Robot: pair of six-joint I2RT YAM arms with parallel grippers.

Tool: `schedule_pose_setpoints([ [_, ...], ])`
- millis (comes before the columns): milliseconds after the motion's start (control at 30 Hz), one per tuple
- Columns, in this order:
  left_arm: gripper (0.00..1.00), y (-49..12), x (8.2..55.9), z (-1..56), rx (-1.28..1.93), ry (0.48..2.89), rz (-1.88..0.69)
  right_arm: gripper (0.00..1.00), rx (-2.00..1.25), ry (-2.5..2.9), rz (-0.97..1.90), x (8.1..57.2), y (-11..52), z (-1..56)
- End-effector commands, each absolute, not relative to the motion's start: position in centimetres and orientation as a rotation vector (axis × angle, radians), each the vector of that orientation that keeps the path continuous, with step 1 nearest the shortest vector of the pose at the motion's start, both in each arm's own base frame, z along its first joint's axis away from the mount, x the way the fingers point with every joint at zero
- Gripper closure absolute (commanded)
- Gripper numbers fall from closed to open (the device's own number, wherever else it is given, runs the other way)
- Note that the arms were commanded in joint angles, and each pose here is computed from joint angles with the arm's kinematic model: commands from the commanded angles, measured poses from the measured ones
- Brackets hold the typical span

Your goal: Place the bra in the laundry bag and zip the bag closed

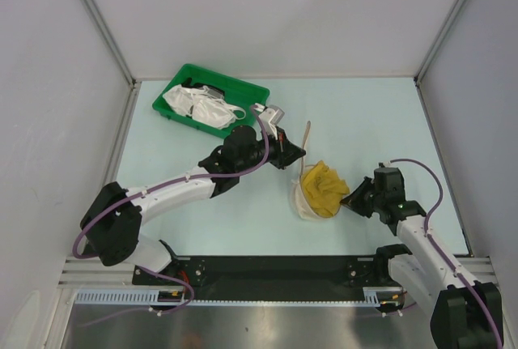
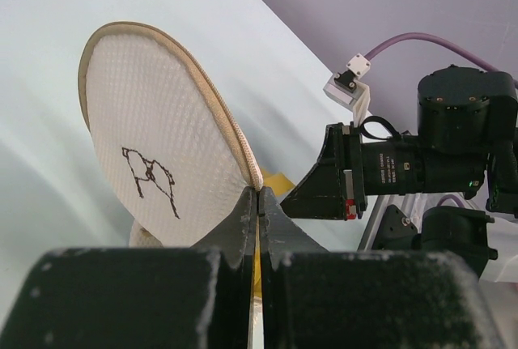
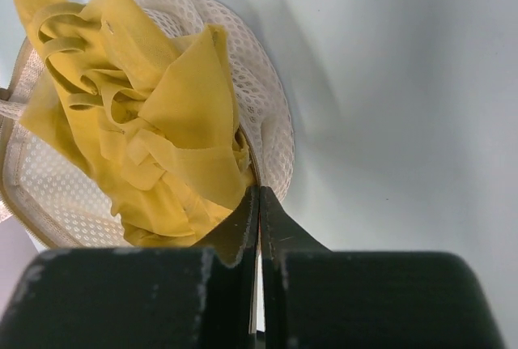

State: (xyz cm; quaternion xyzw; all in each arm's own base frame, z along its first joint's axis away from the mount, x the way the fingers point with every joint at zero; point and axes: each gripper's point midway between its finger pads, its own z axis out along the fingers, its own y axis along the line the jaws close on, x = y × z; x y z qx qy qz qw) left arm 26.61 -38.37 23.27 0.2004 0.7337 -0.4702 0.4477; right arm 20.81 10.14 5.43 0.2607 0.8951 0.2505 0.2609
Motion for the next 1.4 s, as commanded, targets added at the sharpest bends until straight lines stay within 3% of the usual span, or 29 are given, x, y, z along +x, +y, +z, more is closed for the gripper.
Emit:
schedule_pose_setpoints([
  [0, 1.0, -38.6, 26.6, 28.1, 0.508, 1.689, -1.203, 1.0, 0.685, 2.379, 0.663, 21.8, 10.0, 6.5],
  [467, 1.0, -35.1, 26.0, 37.7, 0.461, 1.51, -1.169, 1.0, 0.55, 2.242, 0.505, 21.9, 7.6, 18.1],
  [667, 1.0, -33.7, 28.7, 33.8, 0.406, 1.606, -1.083, 1.0, 0.573, 2.288, 0.444, 22.6, 6.8, 14.1],
  [1167, 1.0, -31.1, 28.6, 29.9, 0.35, 1.704, -1.038, 1.0, 0.449, 2.256, 0.483, 22.9, 7.9, 19.9],
  [1367, 1.0, -31.1, 28.6, 28.7, 0.348, 1.749, -1.03, 1.0, 0.446, 2.327, 0.421, 23.8, 7.8, 16.7],
])
